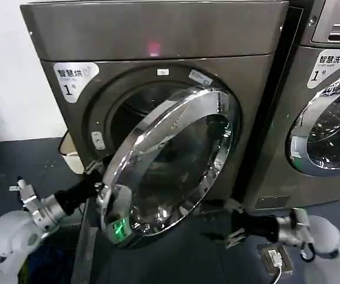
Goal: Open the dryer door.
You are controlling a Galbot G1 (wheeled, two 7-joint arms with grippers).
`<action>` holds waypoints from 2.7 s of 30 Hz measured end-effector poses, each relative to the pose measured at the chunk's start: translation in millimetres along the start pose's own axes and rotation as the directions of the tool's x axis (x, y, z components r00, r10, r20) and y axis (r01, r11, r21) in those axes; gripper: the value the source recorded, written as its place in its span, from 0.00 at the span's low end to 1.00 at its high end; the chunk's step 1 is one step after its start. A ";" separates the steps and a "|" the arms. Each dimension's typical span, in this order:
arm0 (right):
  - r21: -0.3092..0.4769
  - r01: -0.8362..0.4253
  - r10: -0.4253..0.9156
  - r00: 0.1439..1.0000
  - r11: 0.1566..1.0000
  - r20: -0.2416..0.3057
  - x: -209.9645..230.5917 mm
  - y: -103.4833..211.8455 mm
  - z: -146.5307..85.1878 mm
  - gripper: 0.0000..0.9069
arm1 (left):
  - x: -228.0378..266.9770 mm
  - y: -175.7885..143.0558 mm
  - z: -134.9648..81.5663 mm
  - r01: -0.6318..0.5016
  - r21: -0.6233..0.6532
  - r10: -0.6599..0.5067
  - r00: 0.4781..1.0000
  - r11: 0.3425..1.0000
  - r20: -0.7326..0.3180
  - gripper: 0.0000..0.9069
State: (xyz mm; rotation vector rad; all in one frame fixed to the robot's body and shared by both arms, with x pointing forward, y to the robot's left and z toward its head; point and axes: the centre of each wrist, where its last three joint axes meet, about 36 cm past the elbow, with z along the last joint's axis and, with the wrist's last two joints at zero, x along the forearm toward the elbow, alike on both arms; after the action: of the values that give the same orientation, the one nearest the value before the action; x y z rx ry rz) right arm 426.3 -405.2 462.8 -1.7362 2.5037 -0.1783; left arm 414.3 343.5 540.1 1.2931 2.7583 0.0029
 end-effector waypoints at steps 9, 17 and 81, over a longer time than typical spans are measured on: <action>0.064 -0.353 0.350 0.935 0.933 0.052 58.1 28.1 -12.4 1.00 | -17.4 -14.9 6.7 -0.076 0.013 0.077 0.997 0.997 -0.011 1.00; 0.103 -0.637 0.625 0.770 0.764 0.124 86.1 63.8 -21.9 1.00 | -37.6 -31.8 15.1 -0.164 0.042 0.164 0.986 0.986 -0.012 1.00; 0.282 -0.798 0.846 -0.511 -0.532 0.150 282.1 227.6 -179.1 1.00 | -302.1 -210.3 119.2 -0.481 -0.033 0.482 0.875 0.876 0.045 1.00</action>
State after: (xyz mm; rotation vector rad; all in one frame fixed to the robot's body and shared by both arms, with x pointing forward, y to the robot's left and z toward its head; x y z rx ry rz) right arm 91.7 -582.4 604.6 1.3479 2.6295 -0.4506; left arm 455.5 -27.5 438.4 1.9063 2.3083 0.0328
